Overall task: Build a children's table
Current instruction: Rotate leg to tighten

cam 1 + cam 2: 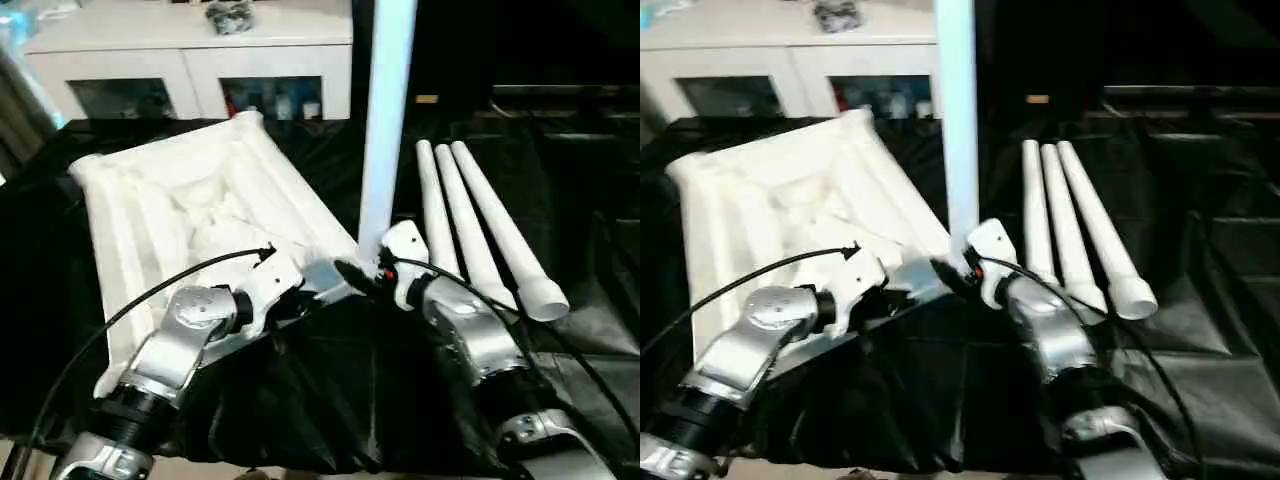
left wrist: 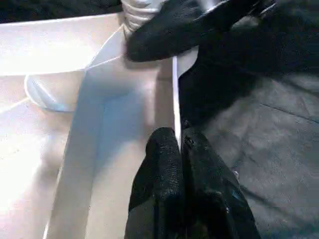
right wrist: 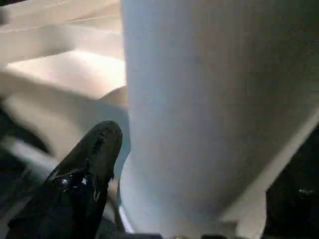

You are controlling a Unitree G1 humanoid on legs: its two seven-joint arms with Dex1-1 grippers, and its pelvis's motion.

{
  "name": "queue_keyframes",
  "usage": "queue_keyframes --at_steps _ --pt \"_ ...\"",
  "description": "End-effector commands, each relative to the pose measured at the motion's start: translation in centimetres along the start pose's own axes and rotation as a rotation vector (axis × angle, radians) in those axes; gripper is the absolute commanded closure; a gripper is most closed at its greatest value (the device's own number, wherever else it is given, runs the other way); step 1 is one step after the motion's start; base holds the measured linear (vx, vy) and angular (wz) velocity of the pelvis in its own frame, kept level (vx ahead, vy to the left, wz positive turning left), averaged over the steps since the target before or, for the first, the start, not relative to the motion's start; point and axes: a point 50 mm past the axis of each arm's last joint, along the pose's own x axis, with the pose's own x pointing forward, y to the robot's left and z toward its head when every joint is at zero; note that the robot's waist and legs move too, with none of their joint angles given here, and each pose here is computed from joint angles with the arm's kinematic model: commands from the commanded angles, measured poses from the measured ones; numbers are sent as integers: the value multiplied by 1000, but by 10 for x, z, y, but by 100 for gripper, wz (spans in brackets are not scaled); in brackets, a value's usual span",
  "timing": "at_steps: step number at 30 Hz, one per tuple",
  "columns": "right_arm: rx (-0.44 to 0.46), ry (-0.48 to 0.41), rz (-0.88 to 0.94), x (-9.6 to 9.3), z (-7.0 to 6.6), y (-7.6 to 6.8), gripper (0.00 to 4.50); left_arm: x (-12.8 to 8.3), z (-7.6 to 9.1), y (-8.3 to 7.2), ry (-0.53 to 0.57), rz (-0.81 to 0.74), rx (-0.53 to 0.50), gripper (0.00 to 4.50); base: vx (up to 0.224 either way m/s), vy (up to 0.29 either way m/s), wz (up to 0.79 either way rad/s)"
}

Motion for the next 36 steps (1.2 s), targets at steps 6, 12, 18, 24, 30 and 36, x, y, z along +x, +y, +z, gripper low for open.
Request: queue_keyframes --at_steps 6,12,18,24,30,36 --pt "-34 31 327 -15 -2 23 85 -9 13 12 -28 -66 80 450 0 0 0" --pt "-25 71 498 -29 -3 33 109 -16 8 16 -15 -146 80 450 0 0 0" --pt "-10 102 540 -31 -5 37 153 -18 3 18 12 -173 87 450 0 0 0" --pt "13 98 518 -29 -5 37 173 -17 3 19 4 -174 80 450 0 0 0" --pt "53 99 176 -1 -9 27 174 -2 9 18 -31 -1 26 450 0 0 0" --pt "180 65 -118 34 0 27 176 18 19 -3 -77 71 -27 450 0 0 0"
